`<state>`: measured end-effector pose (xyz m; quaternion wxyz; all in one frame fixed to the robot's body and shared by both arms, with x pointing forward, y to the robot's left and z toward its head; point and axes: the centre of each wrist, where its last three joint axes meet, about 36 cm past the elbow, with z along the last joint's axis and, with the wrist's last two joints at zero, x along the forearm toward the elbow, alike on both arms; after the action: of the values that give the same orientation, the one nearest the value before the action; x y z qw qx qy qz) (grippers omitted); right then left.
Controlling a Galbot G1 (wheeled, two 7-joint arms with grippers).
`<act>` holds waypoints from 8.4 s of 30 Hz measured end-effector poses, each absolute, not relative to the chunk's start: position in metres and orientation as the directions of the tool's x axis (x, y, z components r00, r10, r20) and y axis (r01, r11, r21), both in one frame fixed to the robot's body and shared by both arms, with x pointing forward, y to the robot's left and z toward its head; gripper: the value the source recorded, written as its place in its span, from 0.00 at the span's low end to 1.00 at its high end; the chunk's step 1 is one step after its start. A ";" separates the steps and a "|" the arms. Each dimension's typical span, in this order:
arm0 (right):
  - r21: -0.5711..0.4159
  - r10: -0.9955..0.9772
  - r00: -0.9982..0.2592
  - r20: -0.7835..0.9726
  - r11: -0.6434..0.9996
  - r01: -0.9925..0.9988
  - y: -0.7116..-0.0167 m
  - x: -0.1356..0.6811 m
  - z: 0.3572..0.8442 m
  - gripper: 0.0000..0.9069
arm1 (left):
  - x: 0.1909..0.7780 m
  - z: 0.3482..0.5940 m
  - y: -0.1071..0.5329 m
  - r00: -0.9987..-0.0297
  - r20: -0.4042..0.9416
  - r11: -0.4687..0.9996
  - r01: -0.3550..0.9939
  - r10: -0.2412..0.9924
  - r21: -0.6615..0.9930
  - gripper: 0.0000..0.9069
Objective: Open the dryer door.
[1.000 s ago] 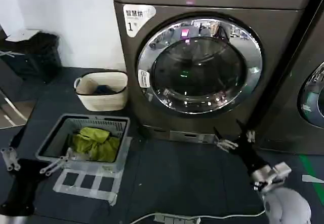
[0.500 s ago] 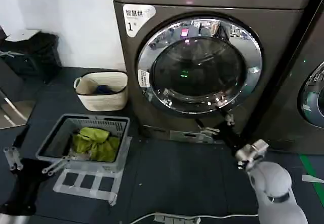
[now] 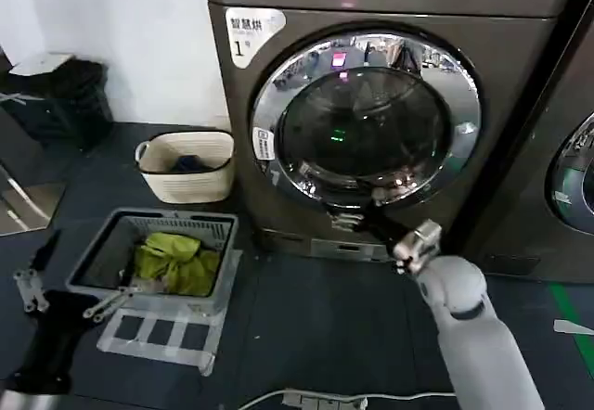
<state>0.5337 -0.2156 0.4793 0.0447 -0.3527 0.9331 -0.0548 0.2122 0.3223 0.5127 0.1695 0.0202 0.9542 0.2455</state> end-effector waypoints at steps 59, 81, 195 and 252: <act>-0.132 -0.833 -0.553 0.007 0.548 -0.826 -0.136 0.629 0.493 1.00 | 0.209 0.514 0.318 -0.939 -0.326 0.878 -0.059 0.113 0.475 1.00; -0.143 -0.962 -0.274 0.014 0.269 -0.952 -0.187 0.619 0.491 1.00 | 0.213 0.513 0.321 -0.945 -0.311 0.880 -0.064 0.098 0.471 1.00; -0.207 -0.524 -0.826 -0.208 0.849 -0.487 -0.545 0.234 0.450 1.00 | 0.505 0.479 0.132 -0.271 -0.136 0.282 0.957 0.953 0.070 1.00; -0.041 0.878 -0.168 -0.448 0.167 0.985 -0.683 -0.014 0.634 1.00 | 0.507 0.489 -0.021 -0.011 -0.102 0.024 0.992 0.995 0.123 1.00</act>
<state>-0.0141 -0.6828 0.6337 0.1628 0.6242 0.7463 -0.1638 0.5068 -0.0209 0.4894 0.0798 0.6987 0.7110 0.0083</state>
